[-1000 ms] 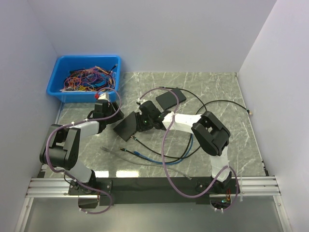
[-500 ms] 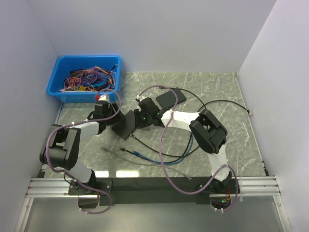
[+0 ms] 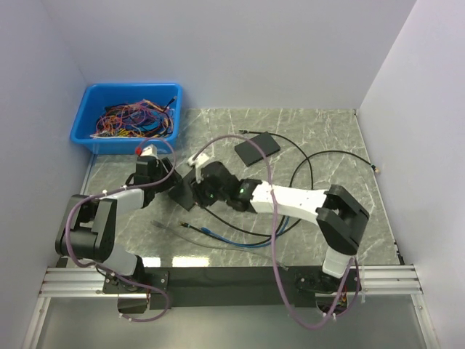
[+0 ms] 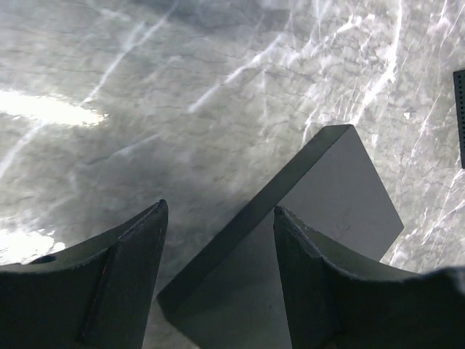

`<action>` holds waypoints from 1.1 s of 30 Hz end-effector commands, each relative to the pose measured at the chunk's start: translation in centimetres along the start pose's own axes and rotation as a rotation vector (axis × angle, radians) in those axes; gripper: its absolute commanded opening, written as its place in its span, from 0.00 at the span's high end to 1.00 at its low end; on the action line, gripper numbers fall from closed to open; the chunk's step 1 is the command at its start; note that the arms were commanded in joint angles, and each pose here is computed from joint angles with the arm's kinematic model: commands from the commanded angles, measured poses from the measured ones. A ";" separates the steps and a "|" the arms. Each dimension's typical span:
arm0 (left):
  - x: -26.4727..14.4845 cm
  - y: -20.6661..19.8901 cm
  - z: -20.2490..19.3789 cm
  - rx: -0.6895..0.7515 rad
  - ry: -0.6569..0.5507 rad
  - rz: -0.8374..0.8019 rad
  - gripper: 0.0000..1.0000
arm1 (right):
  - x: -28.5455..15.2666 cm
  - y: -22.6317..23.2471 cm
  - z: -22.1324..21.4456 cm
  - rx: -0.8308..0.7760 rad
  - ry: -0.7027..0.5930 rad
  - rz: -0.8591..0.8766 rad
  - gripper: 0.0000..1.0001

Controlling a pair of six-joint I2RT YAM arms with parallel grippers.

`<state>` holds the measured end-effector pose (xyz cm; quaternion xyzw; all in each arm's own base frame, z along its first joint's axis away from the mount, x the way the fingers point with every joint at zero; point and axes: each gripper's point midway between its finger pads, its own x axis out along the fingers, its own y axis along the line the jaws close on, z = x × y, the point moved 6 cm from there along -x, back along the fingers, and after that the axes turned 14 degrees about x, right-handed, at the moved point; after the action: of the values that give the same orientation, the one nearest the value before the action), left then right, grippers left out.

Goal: Insert the plug into the switch port

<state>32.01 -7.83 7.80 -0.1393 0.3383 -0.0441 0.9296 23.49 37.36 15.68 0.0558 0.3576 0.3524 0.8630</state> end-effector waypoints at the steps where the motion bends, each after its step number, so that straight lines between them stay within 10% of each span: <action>1: -0.9 -0.3 1.3 -0.022 -0.084 -0.050 0.34 | -1.0 1.9 -0.7 -0.099 -0.026 0.048 0.55; 33: -1.2 0.8 1.7 -0.073 -0.114 -0.076 0.35 | 5.0 5.5 -8.4 -0.205 0.224 0.126 0.54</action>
<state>31.75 -6.35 8.37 -0.1813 0.3069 -0.0469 0.9331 17.23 42.26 7.50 -0.0514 0.4262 0.4327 0.7928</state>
